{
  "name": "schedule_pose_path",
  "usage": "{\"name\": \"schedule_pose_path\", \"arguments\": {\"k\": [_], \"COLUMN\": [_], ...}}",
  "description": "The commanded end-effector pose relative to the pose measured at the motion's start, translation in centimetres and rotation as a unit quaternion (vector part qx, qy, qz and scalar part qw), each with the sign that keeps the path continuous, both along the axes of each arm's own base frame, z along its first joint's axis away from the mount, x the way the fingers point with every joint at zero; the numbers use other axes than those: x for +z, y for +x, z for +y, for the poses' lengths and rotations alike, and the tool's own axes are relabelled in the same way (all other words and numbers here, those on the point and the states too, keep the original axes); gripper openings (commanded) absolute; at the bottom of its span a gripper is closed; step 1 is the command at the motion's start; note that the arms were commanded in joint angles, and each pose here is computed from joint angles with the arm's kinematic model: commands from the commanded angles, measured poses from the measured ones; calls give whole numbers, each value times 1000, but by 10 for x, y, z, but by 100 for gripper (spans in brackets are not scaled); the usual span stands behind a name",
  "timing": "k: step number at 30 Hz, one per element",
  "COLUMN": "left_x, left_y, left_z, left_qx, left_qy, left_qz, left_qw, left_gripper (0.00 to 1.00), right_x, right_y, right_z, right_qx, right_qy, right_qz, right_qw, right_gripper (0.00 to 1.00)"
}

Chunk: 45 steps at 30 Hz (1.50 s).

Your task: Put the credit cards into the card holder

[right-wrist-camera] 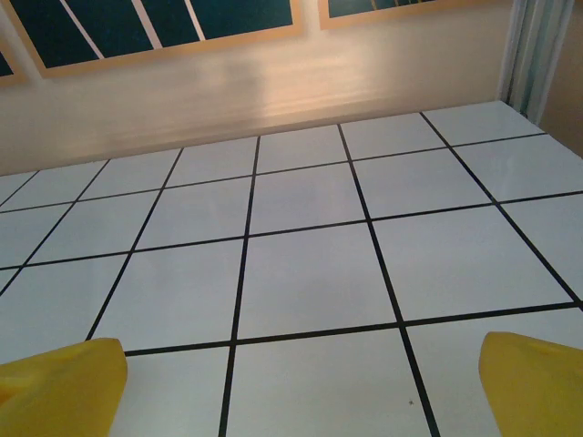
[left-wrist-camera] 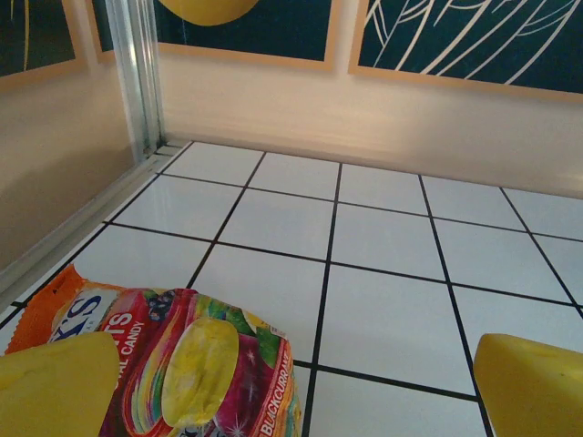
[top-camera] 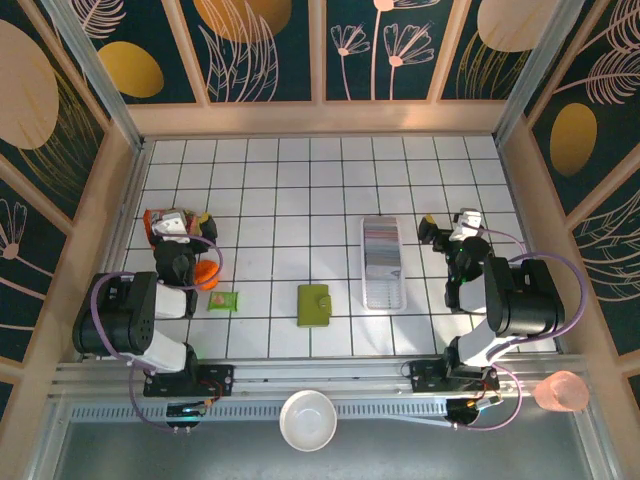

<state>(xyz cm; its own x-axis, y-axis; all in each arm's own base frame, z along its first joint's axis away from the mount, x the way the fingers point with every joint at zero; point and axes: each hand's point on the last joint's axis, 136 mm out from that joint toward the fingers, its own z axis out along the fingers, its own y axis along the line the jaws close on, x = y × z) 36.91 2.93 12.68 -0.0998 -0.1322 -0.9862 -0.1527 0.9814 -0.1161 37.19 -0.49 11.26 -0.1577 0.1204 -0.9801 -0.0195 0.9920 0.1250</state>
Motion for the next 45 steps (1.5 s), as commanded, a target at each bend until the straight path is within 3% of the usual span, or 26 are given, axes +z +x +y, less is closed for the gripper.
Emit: {"name": "schedule_pose_path", "arguments": {"k": [1, 27, 32, 34, 37, 38, 40, 41, 43, 45], "left_x": [12, 12, 24, 31, 57, 65, 58, 53, 64, 68], "left_y": [3, 3, 11, 14, 6, 0, -15, -24, -27, -30], "left_z": [0, 0, -17, -11, -1, 7, 28, 33, 22, 4], "left_qx": [-3, -4, -55, -36, 2, 34, 127, 155, 114, 61], "left_qy": [6, 6, 17, -8, -71, -129, -274, -307, -304, -336], "left_qz": [-21, -22, 0, 24, -6, -25, -16, -4, -22, -27], "left_qw": [1000, 1000, 998, 999, 997, 991, 953, 939, 946, 939], "left_gripper": [99, 99, 99, 99, 99, 99, 99, 99, 99, 99], "right_x": [13, 14, 32, 43, 62, 67, 68, 69, 72, 79], "right_y": [5, 5, 2, 4, 4, 4, -1, -3, -6, -11], "right_z": [0, 0, 0, -7, -25, -27, -38, -42, -42, -45], "right_qx": [-3, -4, -7, -28, -90, -101, -140, -157, -145, -146], "right_qy": [-4, -3, -3, 15, 78, 99, 147, 166, 188, 220], "right_qz": [-20, -21, -22, -6, 31, 53, 95, 110, 134, 143], "right_qw": [1000, 1000, 1000, 999, 992, 988, 975, 967, 962, 954], "right_gripper": [99, 99, 99, 99, 99, 99, 99, 99, 99, 99]}}
